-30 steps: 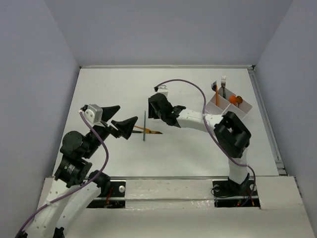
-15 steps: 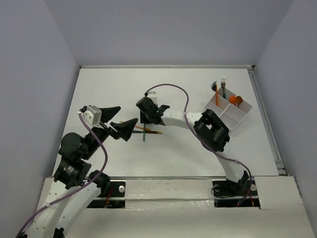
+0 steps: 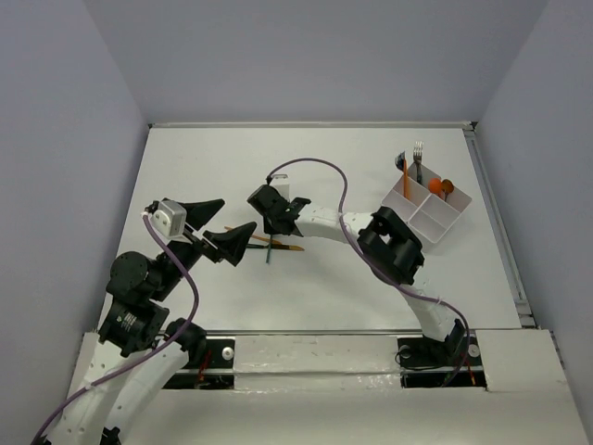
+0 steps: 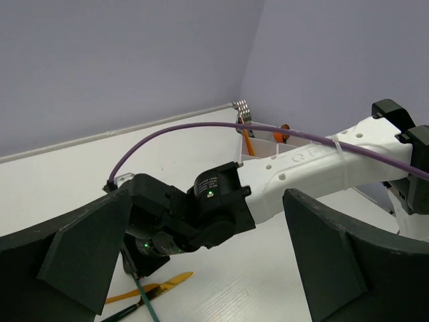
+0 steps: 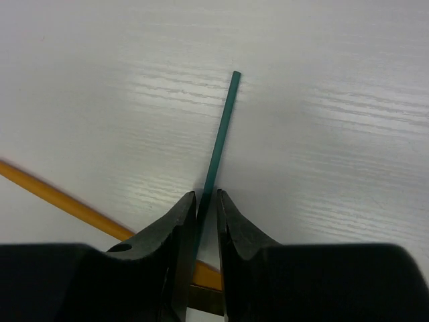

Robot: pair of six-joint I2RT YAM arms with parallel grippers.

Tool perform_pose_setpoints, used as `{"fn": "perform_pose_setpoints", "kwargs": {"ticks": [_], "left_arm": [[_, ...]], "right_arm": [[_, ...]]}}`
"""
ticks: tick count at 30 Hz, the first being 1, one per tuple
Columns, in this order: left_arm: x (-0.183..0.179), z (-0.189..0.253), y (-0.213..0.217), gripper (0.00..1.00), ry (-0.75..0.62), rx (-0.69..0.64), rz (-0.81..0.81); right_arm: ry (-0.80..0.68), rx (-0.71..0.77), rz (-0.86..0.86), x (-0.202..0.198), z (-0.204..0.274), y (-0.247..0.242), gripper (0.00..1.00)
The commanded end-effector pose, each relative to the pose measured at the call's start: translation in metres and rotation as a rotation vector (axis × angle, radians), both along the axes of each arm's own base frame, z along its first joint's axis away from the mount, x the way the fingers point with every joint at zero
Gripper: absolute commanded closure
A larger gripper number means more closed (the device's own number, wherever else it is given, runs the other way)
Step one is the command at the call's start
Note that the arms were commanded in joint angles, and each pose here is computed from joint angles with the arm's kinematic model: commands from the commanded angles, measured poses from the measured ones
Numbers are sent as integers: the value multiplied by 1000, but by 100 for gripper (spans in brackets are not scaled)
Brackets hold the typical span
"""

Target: Sort the eating utensils into containers

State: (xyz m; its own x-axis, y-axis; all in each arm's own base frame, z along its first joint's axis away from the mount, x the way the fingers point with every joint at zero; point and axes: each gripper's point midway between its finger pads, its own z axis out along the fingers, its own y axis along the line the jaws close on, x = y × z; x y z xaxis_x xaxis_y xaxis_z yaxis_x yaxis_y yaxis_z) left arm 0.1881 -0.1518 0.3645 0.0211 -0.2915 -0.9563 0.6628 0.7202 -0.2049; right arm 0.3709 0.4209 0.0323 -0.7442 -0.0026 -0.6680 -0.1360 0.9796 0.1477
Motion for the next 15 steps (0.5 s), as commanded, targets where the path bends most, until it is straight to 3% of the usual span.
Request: {"fn": "perform_pose_setpoints", "kwargs": {"ticks": [1, 10, 13, 15], "left_arm": [[-4, 13, 1, 1, -50, -31, -8], [-4, 13, 1, 1, -52, -31, -6], [-4, 13, 1, 1, -52, -31, -6], [-4, 13, 1, 1, -52, -31, -6]], "right_arm": [[-8, -114, -12, -6, 4, -22, 76], [31, -206, -8, -9, -8, -50, 81], [46, -204, -14, -5, -11, -56, 77], [54, -211, -6, -7, -13, -57, 82]]}}
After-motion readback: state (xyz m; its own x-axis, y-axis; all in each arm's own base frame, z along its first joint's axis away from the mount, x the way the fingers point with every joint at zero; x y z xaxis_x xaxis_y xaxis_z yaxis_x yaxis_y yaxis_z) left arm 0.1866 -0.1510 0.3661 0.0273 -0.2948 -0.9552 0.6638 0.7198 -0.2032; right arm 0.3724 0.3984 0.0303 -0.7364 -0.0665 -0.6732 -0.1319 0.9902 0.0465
